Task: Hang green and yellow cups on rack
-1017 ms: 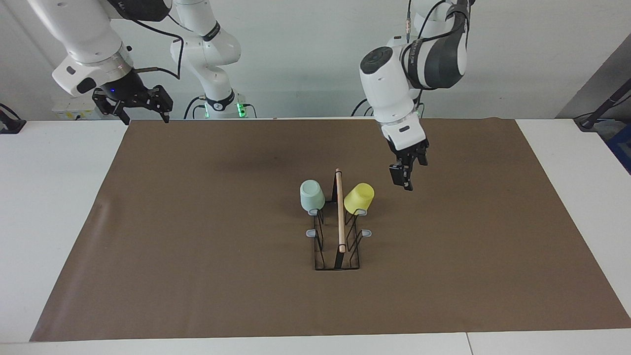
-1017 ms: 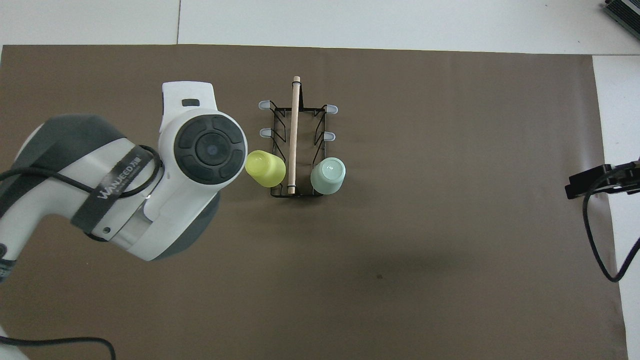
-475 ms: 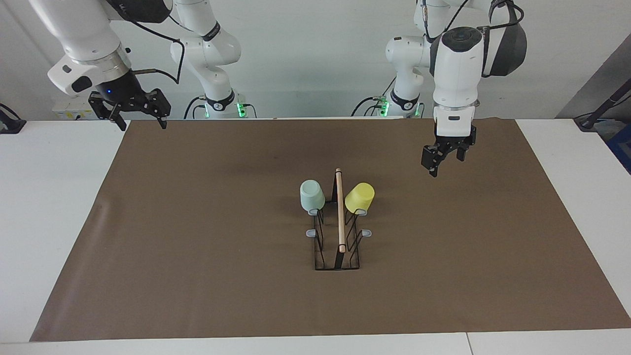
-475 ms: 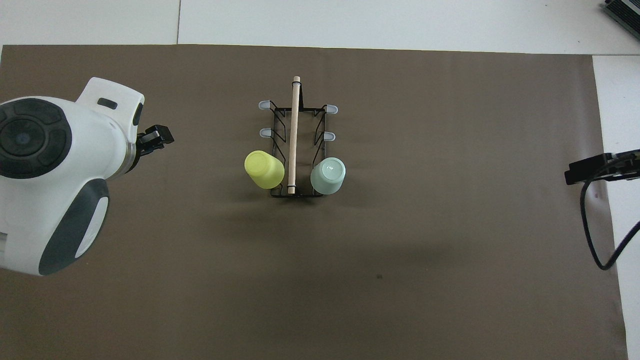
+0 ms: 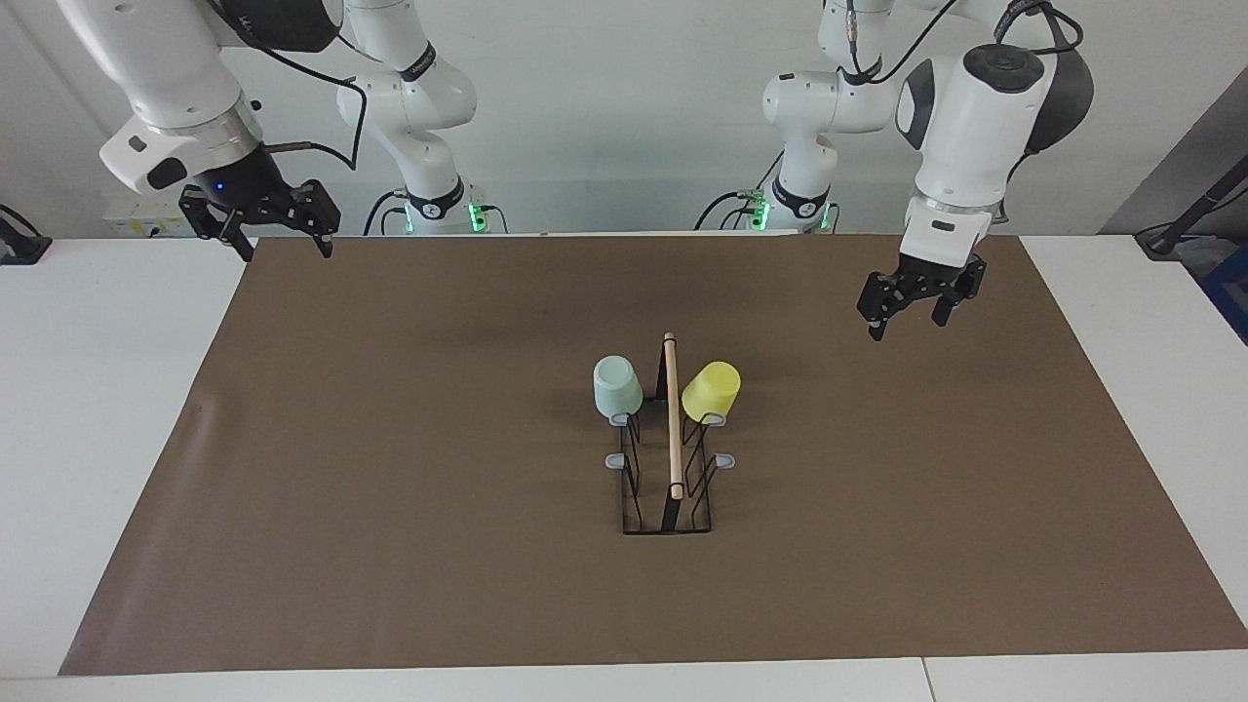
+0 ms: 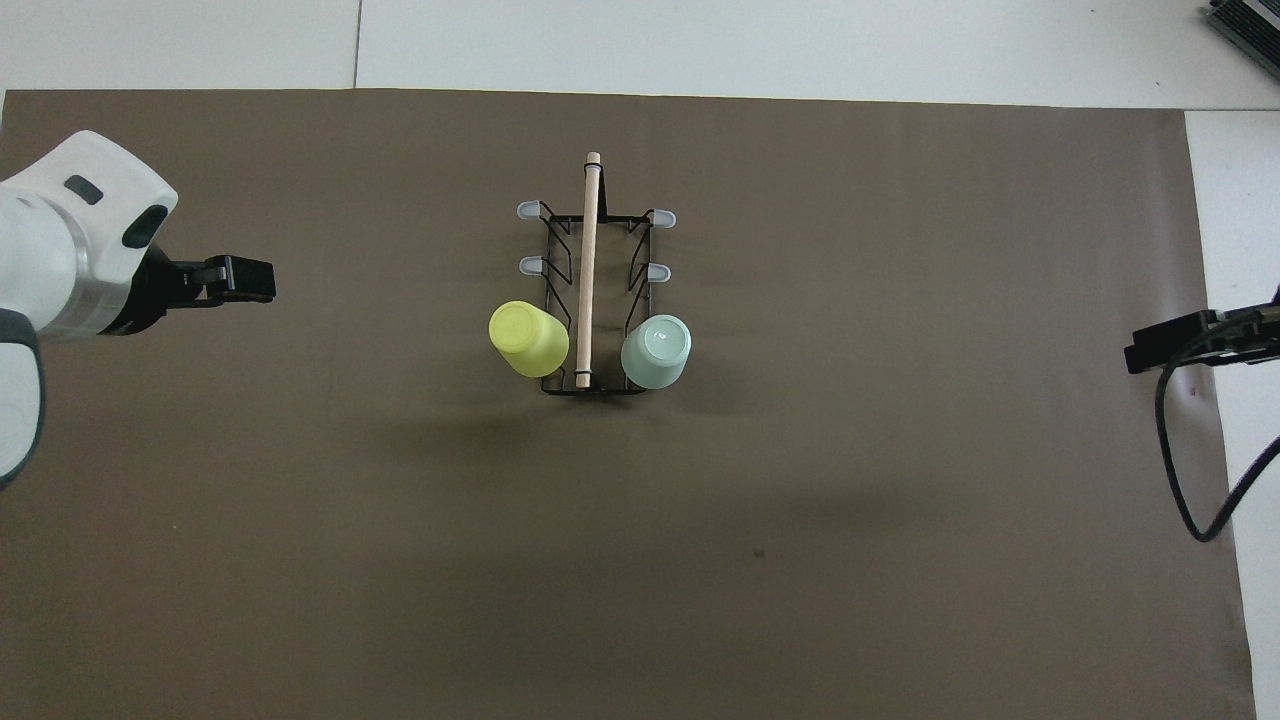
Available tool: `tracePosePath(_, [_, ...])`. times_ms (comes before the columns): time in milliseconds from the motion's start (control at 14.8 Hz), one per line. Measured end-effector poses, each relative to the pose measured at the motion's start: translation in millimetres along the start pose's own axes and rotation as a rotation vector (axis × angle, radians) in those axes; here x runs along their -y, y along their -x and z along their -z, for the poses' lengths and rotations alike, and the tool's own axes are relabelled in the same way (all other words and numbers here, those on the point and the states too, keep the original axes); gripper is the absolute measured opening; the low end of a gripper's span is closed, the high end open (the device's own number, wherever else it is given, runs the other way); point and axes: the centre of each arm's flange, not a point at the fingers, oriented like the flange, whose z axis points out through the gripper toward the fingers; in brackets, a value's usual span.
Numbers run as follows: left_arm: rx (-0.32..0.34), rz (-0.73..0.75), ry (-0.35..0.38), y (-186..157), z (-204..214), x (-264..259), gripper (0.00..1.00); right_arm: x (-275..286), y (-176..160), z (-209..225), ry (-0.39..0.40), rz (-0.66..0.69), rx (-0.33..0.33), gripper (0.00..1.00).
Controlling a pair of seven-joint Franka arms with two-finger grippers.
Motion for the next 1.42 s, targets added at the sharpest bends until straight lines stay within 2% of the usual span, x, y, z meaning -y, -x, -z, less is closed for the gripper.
tracePosePath(136, [0.008, -0.076, 0.008, -3, 18, 13, 1.00, 0, 1, 2, 0.000, 0.000, -0.004, 1.00])
tracePosePath(339, [0.028, -0.097, 0.005, -5, 41, 30, 1.00, 0, 2, 3, 0.000, 0.000, -0.006, 1.00])
tracePosePath(678, [0.116, -0.089, -0.003, 1, 74, 39, 1.00, 0, 2, 3, 0.000, 0.000, -0.007, 1.00])
tracePosePath(1017, [0.201, -0.142, -0.002, 12, 76, 38, 1.00, 0, 2, 3, 0.000, 0.000, -0.007, 1.00])
tracePosePath(1424, [0.223, -0.154, -0.001, 14, 73, 38, 1.00, 0, 2, 3, 0.000, 0.000, -0.007, 1.00])
